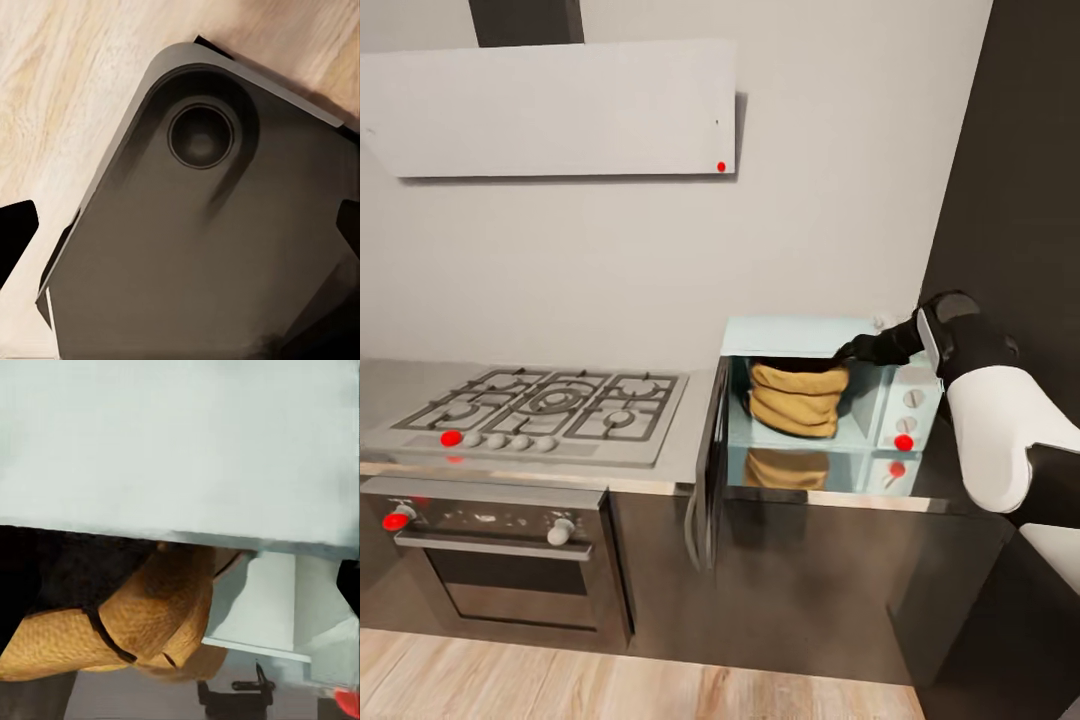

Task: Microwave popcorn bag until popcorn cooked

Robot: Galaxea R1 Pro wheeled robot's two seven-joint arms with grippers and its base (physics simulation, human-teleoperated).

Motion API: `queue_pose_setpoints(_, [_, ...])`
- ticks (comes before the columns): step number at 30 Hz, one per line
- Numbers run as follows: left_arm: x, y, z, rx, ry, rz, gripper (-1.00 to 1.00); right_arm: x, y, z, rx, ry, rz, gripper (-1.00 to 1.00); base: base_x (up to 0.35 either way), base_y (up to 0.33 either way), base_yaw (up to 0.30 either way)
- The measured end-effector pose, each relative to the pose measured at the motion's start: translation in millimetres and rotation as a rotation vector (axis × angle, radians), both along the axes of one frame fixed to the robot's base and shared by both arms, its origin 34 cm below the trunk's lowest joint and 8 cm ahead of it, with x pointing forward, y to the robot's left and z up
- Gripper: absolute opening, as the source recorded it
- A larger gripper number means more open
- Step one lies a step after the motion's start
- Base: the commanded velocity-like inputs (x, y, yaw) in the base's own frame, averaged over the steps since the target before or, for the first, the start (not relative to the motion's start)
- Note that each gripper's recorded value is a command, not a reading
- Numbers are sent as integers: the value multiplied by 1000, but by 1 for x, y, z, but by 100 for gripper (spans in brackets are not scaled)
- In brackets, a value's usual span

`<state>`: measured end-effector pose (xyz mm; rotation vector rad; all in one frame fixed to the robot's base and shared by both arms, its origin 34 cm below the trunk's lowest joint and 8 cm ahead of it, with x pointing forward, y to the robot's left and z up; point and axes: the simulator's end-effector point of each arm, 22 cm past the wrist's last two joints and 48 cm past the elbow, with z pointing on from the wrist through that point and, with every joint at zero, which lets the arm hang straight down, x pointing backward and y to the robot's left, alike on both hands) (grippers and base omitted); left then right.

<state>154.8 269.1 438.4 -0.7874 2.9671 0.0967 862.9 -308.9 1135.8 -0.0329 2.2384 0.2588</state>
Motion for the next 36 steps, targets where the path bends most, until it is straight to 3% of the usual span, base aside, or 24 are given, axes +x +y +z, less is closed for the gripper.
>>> queue_pose_setpoints(1, [0, 0, 0, -1, 0, 1, 100, 0, -4, 12, 3, -29, -7, 100, -313, 0, 0])
queue_pose_setpoints(3, [0, -1, 0, -1, 0, 1, 100, 0, -19, 12, -62, -25, -38, 100, -327, 0, 0])
queue_pose_setpoints(10, [0, -1, 0, -1, 0, 1, 100, -1, -22, 7, -66, -17, -42, 100, -334, 0, 0])
queue_pose_setpoints(13, [0, 1, 0, 1, 0, 0, 100, -10, -17, -53, -68, 67, -32, 100, -211, 0, 0])
queue_pose_setpoints(16, [0, 2, 0, 2, 0, -1, 100, -36, -2, -150, -63, 208, -6, 100, -32, 0, 0])
queue_pose_setpoints(17, [0, 2, 0, 2, 0, -1, 100, -41, 4, -163, -57, 227, 3, 100, -8, 0, 0])
queue_pose_setpoints(18, [0, 2, 0, 2, 0, -1, 100, -40, 13, -175, -62, 207, 26, 100, -4, 0, 0])
queue_pose_setpoints(21, [0, 2, 0, 2, 0, -1, 100, -19, 46, -178, -100, 26, 118, 100, -1, 0, 0])
queue_pose_setpoints(23, [0, 1, 0, 1, 0, -1, 100, -11, 65, -170, -77, -63, 152, 100, 0, 0, 0])
queue_pose_setpoints(25, [0, 2, 0, 2, 0, -1, 100, -7, 78, -160, -11, -108, 161, 100, 0, 0, 0])
queue_pose_setpoints(27, [0, 2, 0, 2, 0, -1, 100, 1, 91, -139, 81, -195, 168, 100, 0, 0, 0])
queue_pose_setpoints(29, [0, 2, 0, 3, 0, -1, 100, 8, 96, -121, 119, -282, 168, 100, 0, 0, 0])
queue_pose_setpoints(32, [0, 2, 0, 2, -1, 0, 100, 16, 95, -107, 111, -391, 158, 100, 0, 0, 0])
queue_pose_setpoints(36, [1, -1, 0, -2, -2, 2, 100, 19, 99, -114, 80, -463, 116, 100, 54, 0, 0])
